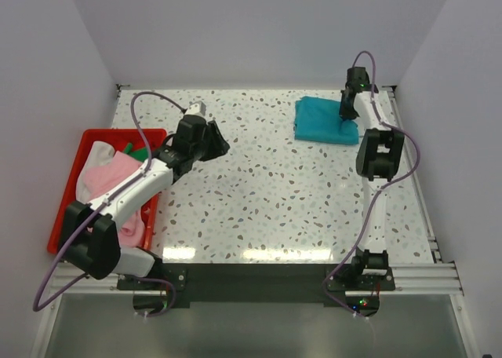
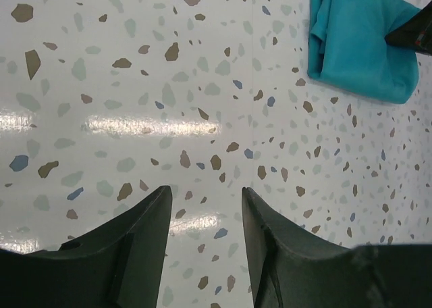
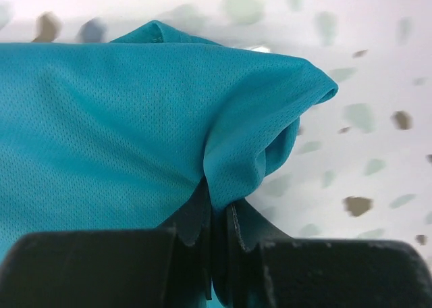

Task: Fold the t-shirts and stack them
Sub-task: Neatly place the folded tshirt to the corner

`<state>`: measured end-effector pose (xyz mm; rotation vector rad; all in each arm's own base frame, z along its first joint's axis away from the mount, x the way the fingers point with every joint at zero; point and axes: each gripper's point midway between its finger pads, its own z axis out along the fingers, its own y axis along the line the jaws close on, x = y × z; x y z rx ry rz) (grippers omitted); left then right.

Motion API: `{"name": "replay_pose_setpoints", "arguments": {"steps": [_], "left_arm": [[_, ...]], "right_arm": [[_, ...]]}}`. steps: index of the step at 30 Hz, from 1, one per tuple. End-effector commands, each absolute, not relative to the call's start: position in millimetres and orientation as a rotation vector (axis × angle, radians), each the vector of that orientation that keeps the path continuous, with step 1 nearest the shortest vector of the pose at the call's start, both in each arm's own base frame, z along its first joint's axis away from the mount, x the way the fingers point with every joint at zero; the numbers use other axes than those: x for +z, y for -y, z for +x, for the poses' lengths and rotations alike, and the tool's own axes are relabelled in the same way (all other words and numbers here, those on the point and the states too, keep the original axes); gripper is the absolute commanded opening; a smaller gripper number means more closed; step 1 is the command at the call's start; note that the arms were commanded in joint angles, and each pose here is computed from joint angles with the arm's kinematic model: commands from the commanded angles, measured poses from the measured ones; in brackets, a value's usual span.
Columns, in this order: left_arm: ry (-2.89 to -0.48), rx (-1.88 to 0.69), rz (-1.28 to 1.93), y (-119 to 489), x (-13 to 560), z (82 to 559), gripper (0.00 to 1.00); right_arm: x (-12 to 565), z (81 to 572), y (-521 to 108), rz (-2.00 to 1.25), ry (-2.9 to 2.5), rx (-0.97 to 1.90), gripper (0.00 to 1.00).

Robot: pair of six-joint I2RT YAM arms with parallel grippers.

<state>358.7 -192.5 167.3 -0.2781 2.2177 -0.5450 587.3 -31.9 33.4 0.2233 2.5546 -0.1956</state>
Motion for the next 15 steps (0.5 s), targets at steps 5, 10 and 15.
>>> {"name": "replay_pose_setpoints", "arguments": {"steps": [5, 10, 15], "left_arm": [[-2.224, -0.581, -0.212, 202.4, 173.9, 368.2, 0.5], [-2.231, -0.586, -0.204, 202.8, 172.6, 369.0, 0.5], [-2.213, -0.599, -0.202, 202.9, 179.6, 368.8, 0.5]], "right_arm": [[46.5, 601.4, 102.3, 0.394, -2.453, -0.372, 0.05], [69.3, 611.8, 115.4, 0.43, -2.377, -0.385, 0.61], [129.0, 605.6, 114.5, 0.504, -2.259, -0.358, 0.86]]}}
